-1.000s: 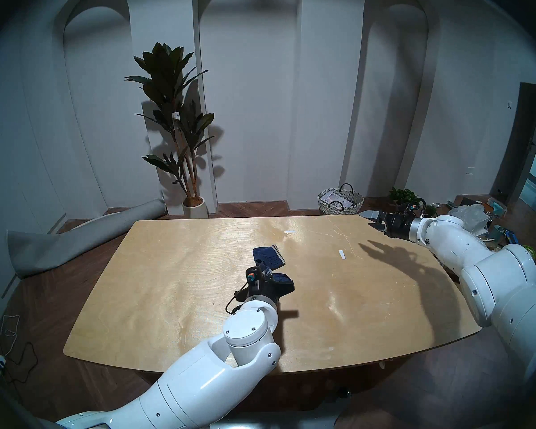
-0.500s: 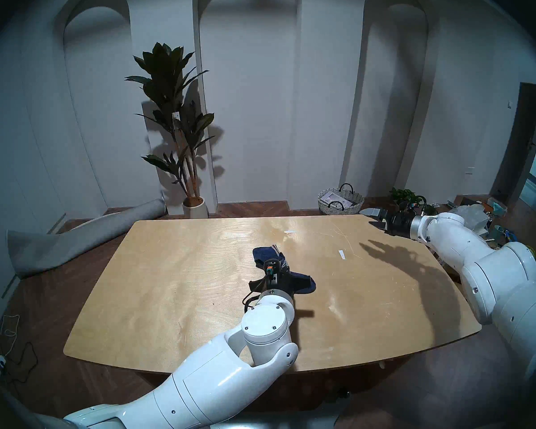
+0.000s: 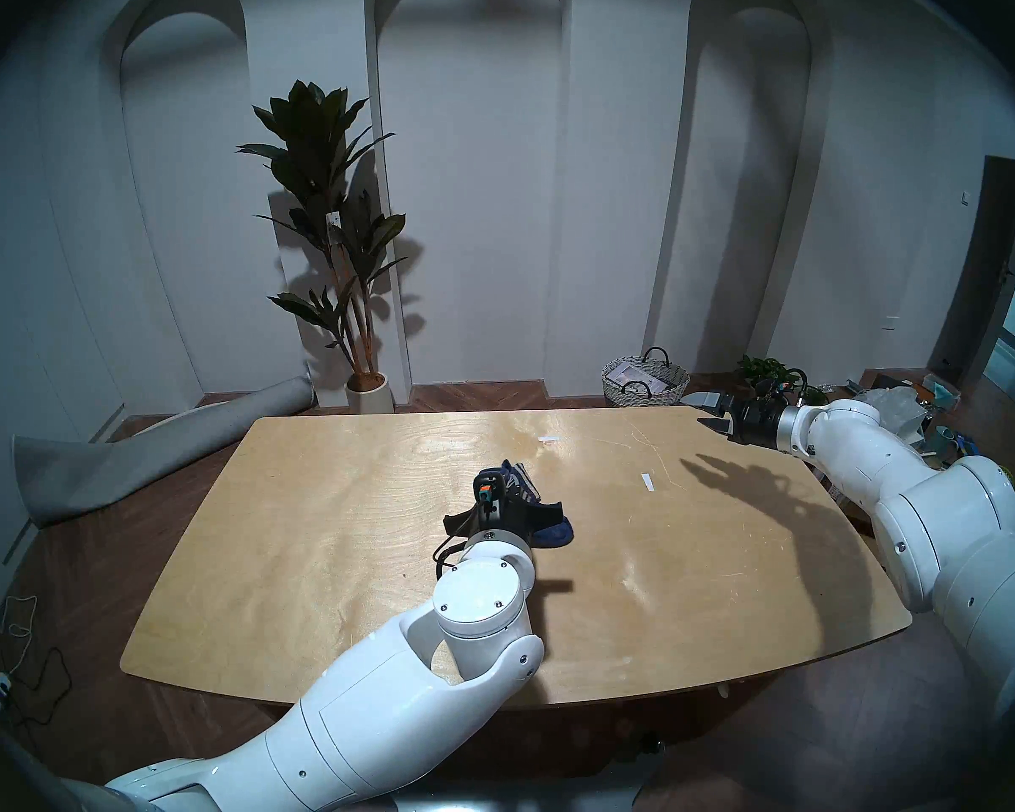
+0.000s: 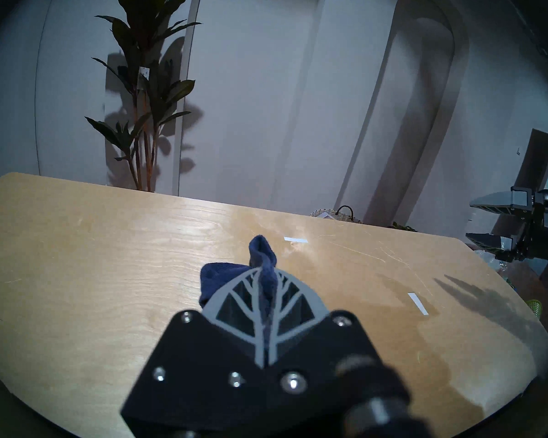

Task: Fold socks in half once and place them neatly on the table

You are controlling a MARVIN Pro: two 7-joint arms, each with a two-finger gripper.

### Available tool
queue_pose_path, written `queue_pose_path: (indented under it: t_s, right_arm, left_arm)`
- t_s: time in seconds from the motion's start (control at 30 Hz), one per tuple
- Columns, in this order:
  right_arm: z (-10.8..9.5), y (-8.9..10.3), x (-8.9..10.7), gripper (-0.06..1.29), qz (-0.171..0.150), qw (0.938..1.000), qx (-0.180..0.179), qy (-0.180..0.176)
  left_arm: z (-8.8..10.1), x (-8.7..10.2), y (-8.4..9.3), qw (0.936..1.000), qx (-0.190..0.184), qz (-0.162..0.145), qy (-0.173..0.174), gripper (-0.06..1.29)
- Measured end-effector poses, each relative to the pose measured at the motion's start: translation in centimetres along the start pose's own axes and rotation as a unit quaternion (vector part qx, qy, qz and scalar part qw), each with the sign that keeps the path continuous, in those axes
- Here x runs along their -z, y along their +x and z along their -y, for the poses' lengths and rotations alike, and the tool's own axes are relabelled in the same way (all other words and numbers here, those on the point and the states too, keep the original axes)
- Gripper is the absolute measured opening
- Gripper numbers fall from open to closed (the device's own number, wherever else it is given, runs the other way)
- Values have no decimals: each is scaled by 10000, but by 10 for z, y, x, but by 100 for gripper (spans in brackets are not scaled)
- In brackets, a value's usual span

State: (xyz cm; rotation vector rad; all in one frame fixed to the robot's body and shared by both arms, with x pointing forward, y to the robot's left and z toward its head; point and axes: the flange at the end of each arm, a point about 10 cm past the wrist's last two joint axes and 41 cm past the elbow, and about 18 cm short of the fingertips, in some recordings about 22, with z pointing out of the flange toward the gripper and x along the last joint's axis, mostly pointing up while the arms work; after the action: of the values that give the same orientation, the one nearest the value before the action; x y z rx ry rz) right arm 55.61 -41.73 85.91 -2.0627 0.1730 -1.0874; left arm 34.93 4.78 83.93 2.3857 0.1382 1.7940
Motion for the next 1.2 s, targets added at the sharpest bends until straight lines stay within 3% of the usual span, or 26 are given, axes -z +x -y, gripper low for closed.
queue_pose_path:
  t_s: [0.13,0.37,0.77,1.2]
  right_arm:
    - [1,0,0,123,9,10000,7,36]
    - [1,-1,1,123,9,10000,25,62]
    - [-3,-2,5,123,-9,10000,32,56]
    - [-7,-2,8,123,-71,10000,10,21]
  left_arm:
    - [8,4,-7,9998,-124,104,85,-3]
    - [7,10,-16,9994,-330,83,87,-3]
    - [-19,18,-21,9978,-640,-36,-153,-3]
    - [-48,5,-53,9894,-1371,304,-381,-3]
